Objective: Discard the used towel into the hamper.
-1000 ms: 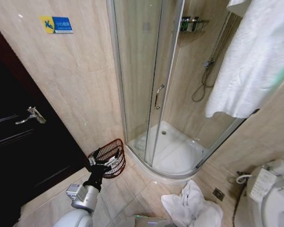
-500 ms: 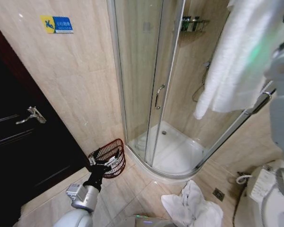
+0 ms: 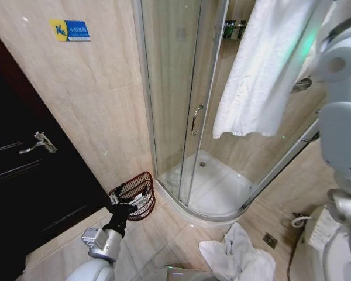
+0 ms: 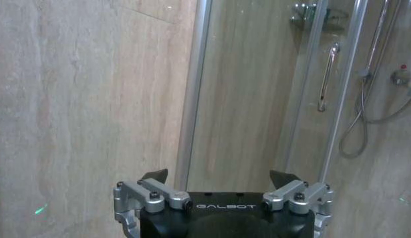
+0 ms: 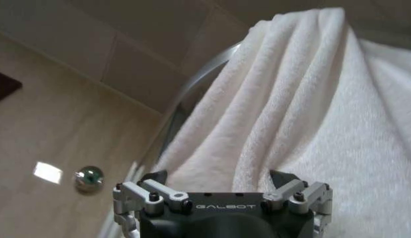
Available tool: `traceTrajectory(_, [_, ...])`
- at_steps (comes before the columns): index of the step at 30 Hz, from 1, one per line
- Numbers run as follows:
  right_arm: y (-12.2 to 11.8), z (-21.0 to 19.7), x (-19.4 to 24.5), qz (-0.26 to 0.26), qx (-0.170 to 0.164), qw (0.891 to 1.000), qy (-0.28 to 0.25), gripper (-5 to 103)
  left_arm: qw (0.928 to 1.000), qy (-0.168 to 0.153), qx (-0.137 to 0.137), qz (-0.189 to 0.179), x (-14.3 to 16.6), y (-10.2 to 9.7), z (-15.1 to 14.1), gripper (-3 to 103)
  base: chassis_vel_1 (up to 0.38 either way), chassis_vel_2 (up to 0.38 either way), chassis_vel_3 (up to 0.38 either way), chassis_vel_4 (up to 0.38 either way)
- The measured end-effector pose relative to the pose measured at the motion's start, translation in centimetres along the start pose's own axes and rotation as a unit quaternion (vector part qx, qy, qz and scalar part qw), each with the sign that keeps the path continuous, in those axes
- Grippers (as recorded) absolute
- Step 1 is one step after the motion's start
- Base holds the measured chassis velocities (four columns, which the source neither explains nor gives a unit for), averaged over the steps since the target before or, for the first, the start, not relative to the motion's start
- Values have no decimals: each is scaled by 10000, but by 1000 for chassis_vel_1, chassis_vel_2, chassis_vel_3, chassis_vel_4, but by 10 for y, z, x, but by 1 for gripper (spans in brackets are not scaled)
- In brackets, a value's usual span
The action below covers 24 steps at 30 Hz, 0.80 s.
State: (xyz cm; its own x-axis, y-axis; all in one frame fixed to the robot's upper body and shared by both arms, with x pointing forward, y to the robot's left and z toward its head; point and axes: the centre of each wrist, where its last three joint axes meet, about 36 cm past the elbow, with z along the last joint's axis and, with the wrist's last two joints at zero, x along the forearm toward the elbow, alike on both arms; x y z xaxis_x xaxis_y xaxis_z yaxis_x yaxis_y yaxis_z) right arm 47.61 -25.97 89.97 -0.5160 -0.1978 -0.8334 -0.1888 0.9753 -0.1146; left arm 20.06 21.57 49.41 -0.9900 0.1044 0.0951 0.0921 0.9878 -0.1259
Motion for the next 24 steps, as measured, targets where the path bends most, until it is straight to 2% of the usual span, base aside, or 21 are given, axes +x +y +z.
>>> traceTrajectory(3, [7,0,3,-76,-253,9997,5,100,10000,1,0,0,0,0,0,100,0,0,0,0])
traceTrajectory(4, [9,0,6,-106,-483,9988,35,100,10000,0,1,0,0,0,0,100,0,0,0,0])
traceTrajectory(8, [4,3,6,-119,-601,9981,37,100,10000,0,0,0,0,0,0,100,0,0,0,0])
traceTrajectory(11, [-1,6,4,-56,-477,9988,34,100,10000,0,0,0,0,0,0,100,0,0,0,0])
traceTrajectory(14, [-12,9,2,152,84,9998,-37,100,10000,0,0,0,0,0,0,100,0,0,0,0])
traceTrajectory(15, [-12,9,2,152,84,9998,-37,100,10000,0,0,0,0,0,0,100,0,0,0,0])
traceTrajectory(18, [-38,5,11,400,1296,9906,-182,100,10000,0,0,-1,0,0,0,100,0,0,0,0])
traceTrajectory(19, [-38,5,11,400,1296,9906,-182,100,10000,0,0,-1,0,0,0,100,0,0,0,0])
traceTrajectory(20, [-53,0,16,384,1933,9799,-322,100,10000,0,0,0,0,0,0,100,0,0,0,0])
traceTrajectory(21, [-65,-7,23,384,2431,9684,-412,100,10000,0,0,0,0,0,0,100,0,0,0,0])
traceTrajectory(22, [-70,-11,28,384,2654,9625,-413,100,10000,0,0,-1,0,0,0,100,0,0,0,0])
traceTrajectory(24, [-74,-15,32,398,2784,9589,-374,100,10000,0,0,0,0,0,0,100,0,0,0,0])
